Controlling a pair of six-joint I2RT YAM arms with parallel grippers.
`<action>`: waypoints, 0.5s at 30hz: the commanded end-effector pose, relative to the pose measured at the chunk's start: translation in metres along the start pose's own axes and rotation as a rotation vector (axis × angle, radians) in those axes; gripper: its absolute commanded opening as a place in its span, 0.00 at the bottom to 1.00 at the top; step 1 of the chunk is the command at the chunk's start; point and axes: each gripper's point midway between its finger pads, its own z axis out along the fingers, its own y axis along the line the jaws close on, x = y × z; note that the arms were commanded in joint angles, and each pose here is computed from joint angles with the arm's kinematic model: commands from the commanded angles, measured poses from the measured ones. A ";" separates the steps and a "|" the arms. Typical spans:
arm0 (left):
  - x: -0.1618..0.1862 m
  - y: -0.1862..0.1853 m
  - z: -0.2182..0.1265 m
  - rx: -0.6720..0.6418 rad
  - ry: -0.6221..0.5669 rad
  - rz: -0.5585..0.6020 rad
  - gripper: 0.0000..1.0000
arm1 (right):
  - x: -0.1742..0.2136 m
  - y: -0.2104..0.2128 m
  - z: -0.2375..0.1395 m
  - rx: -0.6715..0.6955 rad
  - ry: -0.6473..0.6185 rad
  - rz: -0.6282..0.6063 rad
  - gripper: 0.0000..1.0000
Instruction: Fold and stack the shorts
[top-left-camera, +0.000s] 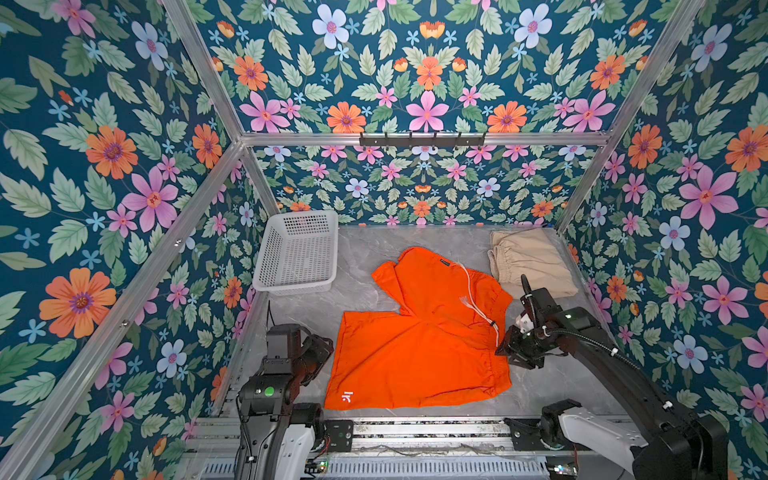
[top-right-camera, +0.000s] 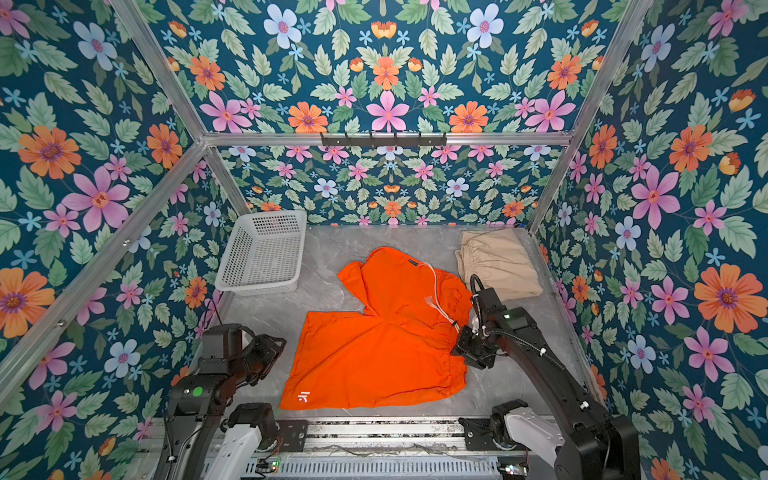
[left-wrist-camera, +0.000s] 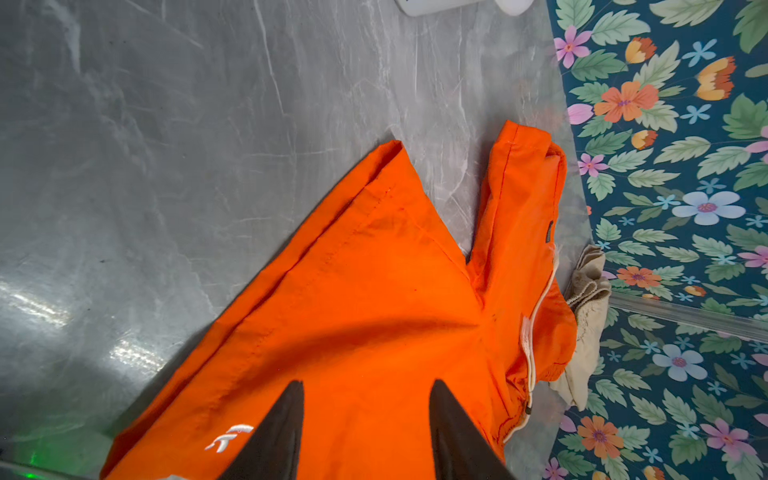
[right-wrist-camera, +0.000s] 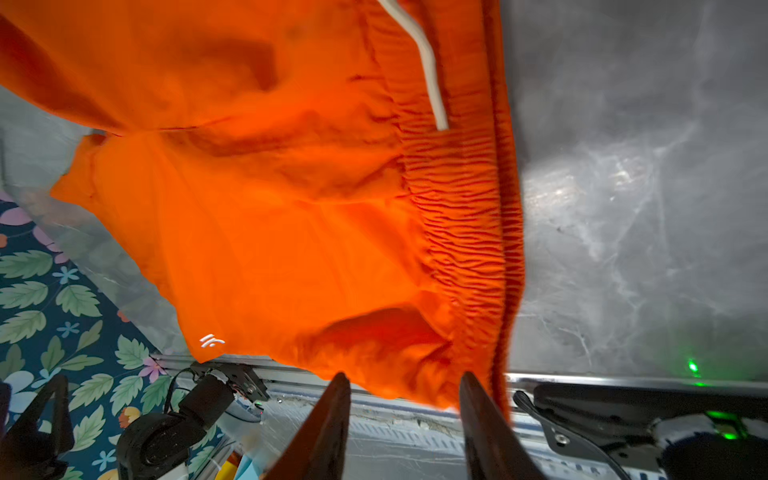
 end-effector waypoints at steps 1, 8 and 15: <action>0.001 -0.011 0.015 0.056 0.035 -0.002 0.48 | -0.002 0.009 0.000 -0.015 0.002 -0.027 0.44; -0.004 -0.023 0.061 0.142 0.056 0.000 0.42 | -0.010 0.051 0.050 -0.098 0.064 -0.127 0.44; -0.009 -0.016 0.097 0.134 0.049 -0.038 0.34 | -0.027 0.033 0.099 -0.005 0.100 -0.110 0.44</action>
